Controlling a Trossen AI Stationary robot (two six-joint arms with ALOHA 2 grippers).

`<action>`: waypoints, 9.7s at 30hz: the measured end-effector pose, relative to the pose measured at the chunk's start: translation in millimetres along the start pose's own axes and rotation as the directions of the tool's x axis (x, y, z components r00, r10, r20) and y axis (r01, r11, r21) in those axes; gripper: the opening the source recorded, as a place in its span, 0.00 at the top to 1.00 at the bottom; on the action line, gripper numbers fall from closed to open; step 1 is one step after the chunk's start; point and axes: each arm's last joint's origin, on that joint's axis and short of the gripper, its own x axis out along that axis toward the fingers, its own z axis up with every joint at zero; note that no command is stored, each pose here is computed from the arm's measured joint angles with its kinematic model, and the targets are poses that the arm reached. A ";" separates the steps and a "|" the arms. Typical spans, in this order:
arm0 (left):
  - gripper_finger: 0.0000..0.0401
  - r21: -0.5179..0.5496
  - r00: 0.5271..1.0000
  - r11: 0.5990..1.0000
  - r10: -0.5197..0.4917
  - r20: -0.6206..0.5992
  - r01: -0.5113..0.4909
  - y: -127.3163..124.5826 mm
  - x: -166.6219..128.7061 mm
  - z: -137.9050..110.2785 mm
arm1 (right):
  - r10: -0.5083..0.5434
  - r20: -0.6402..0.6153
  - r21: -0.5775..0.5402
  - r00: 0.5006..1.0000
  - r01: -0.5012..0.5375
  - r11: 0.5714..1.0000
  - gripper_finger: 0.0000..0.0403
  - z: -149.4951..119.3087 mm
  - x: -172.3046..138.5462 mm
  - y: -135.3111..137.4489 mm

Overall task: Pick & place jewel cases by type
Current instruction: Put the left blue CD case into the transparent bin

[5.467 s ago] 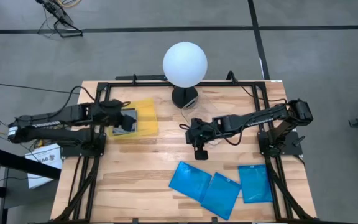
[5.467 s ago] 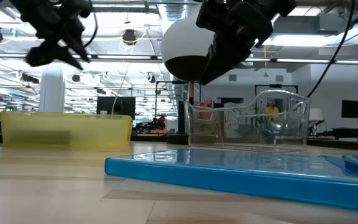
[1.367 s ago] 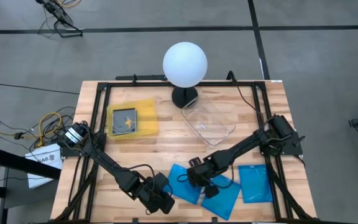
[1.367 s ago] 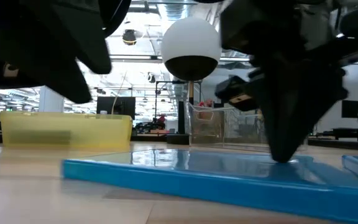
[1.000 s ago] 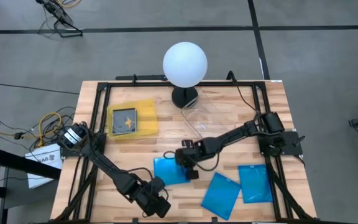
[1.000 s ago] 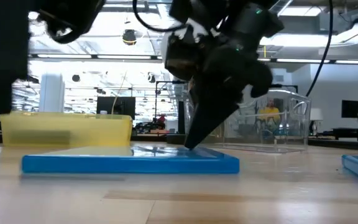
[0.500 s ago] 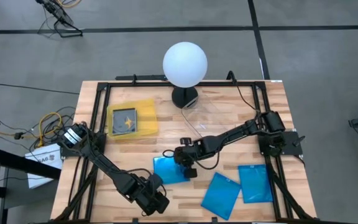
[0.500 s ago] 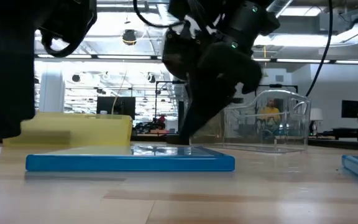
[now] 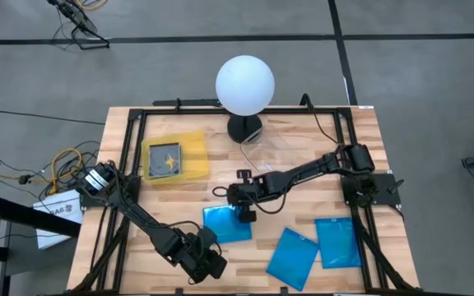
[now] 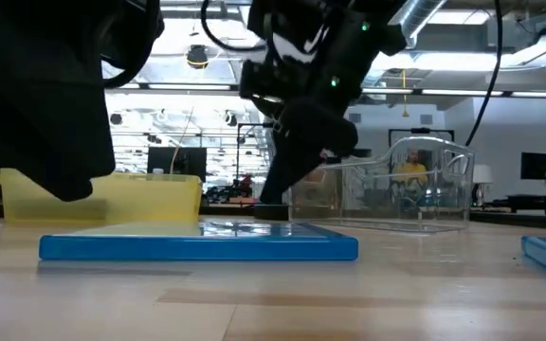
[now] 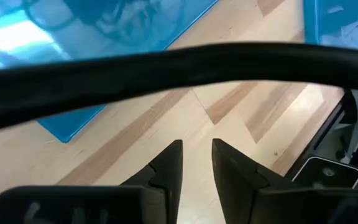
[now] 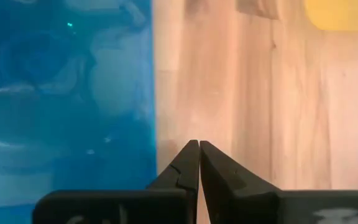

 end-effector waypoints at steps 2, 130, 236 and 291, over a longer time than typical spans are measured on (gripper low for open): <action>0.83 0.001 1.000 1.000 0.005 0.000 -0.005 1.3 0.5 -0.3 | -0.006 0.000 0.011 1.000 0.006 1.000 0.98 -0.9 1.5 -5.2; 0.46 -0.405 0.999 0.914 0.016 -0.035 -0.029 33.5 13.0 26.0 | 0.130 0.070 0.007 0.989 -0.131 0.991 1.00 -73.7 -25.3 143.6; 0.46 -0.154 0.853 0.857 0.510 0.114 -0.492 59.9 -24.9 73.9 | 0.082 0.190 0.100 0.978 -0.102 0.990 1.00 -45.3 5.9 80.2; 1.00 -0.141 0.792 0.780 0.605 -0.079 -0.609 15.0 -61.7 2.9 | 0.230 0.057 -0.004 0.972 -0.230 0.973 1.00 -29.7 3.8 49.4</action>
